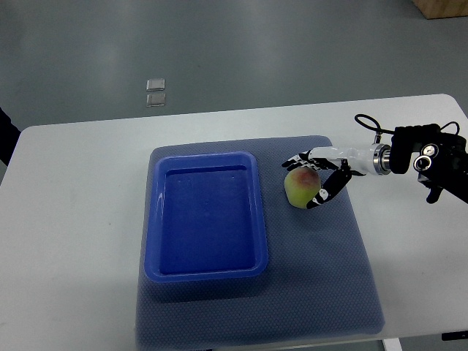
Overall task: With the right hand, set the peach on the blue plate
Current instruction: 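Close the right hand fingers around the peach, then lift the peach and carry it over the blue tray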
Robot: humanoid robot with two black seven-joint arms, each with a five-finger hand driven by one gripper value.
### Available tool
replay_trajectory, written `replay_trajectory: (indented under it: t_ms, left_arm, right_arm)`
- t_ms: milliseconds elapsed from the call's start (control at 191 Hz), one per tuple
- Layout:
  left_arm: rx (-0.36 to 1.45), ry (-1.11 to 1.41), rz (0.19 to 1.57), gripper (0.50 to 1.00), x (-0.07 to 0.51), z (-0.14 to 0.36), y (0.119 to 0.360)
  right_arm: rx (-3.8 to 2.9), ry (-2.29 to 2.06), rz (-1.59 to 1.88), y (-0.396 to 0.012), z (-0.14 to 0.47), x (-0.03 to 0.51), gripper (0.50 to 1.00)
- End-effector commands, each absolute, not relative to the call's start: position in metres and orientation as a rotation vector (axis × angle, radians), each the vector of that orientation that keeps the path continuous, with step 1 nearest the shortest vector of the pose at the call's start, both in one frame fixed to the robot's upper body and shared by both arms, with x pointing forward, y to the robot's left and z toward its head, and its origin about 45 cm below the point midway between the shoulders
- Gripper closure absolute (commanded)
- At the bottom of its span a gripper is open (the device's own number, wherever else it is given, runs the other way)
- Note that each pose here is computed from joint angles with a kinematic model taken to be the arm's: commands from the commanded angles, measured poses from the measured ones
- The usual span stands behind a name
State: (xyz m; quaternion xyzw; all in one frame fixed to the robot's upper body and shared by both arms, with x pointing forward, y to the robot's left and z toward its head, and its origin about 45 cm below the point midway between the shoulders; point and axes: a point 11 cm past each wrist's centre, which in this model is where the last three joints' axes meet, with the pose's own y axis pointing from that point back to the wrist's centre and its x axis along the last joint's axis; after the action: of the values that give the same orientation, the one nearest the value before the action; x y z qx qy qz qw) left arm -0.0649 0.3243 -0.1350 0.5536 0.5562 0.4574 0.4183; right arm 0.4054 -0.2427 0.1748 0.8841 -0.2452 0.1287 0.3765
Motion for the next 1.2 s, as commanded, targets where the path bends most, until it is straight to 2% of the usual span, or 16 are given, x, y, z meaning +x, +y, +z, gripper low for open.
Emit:
replay_trajectory:
  t_ms: [0, 157, 210, 278, 357, 362, 388, 530, 577, 624, 834, 971, 1023, 1028, 1070, 1196]
  left_arm:
    - [1.389, 1.395, 1.147, 0.500, -0.065, -0.135, 0.324]
    - [1.389, 1.395, 1.147, 0.500, -0.065, -0.135, 0.324]
    - [1.389, 1.395, 1.147, 0.500, -0.065, -0.135, 0.324]
    - [1.389, 1.395, 1.147, 0.500, -0.065, -0.135, 0.324]
    - [1.389, 1.395, 1.147, 0.500, -0.065, -0.135, 0.324]
    - [1.389, 1.395, 1.147, 0.500, -0.065, -0.135, 0.324]
    - [1.389, 1.395, 1.147, 0.500, -0.065, -0.135, 0.324]
    - [1.389, 1.395, 1.147, 0.500, -0.065, -0.135, 0.324]
    - [1.389, 1.395, 1.147, 0.500, -0.065, -0.135, 0.324]
    - [1.389, 1.395, 1.147, 0.500, -0.065, -0.135, 0.324]
    - [1.389, 1.395, 1.147, 0.500, -0.065, -0.135, 0.324]
    - [1.389, 1.395, 1.147, 0.500, -0.065, -0.135, 0.324]
    - [1.389, 1.395, 1.147, 0.500, -0.065, -0.135, 0.324]
    - [1.389, 1.395, 1.147, 0.500, -0.065, -0.135, 0.324]
    - [1.389, 1.395, 1.147, 0.500, -0.065, -0.135, 0.324]
    - [1.389, 1.395, 1.147, 0.500, -0.065, -0.135, 0.324]
  right_arm:
    - [2.233, -0.633, 0.359, -0.242, 0.170, 0.405, 0.568]
    - [2.228, -0.645, 0.436, -0.241, 0.173, 0.408, 0.576]
    - [2.230, -0.643, 0.451, -0.240, 0.174, 0.408, 0.599]
    - [2.228, -0.644, 0.455, -0.240, 0.173, 0.408, 0.677]
    - [2.227, -0.645, 0.455, -0.241, 0.173, 0.408, 0.693]
    - [2.219, -0.642, 0.465, -0.242, 0.174, 0.409, 0.746]
    - [2.214, -0.643, 0.471, -0.243, 0.174, 0.409, 0.775]
    - [2.254, -0.625, 0.496, -0.239, 0.182, 0.408, 0.848]
    - [2.254, -0.625, 0.496, -0.239, 0.182, 0.408, 0.848]
    - [2.295, -0.619, 0.528, -0.229, 0.193, 0.408, 0.879]
    - [2.398, -0.610, 0.635, -0.195, 0.230, 0.411, 0.883]
    - [2.470, -0.558, 0.657, -0.156, 0.231, 0.407, 0.883]
    - [2.470, -0.558, 0.657, -0.156, 0.231, 0.407, 0.883]
    - [2.493, -0.532, 0.658, -0.141, 0.229, 0.403, 0.885]
    - [2.510, -0.515, 0.660, -0.131, 0.227, 0.400, 0.885]
    - [2.537, -0.487, 0.649, -0.111, 0.221, 0.395, 0.883]
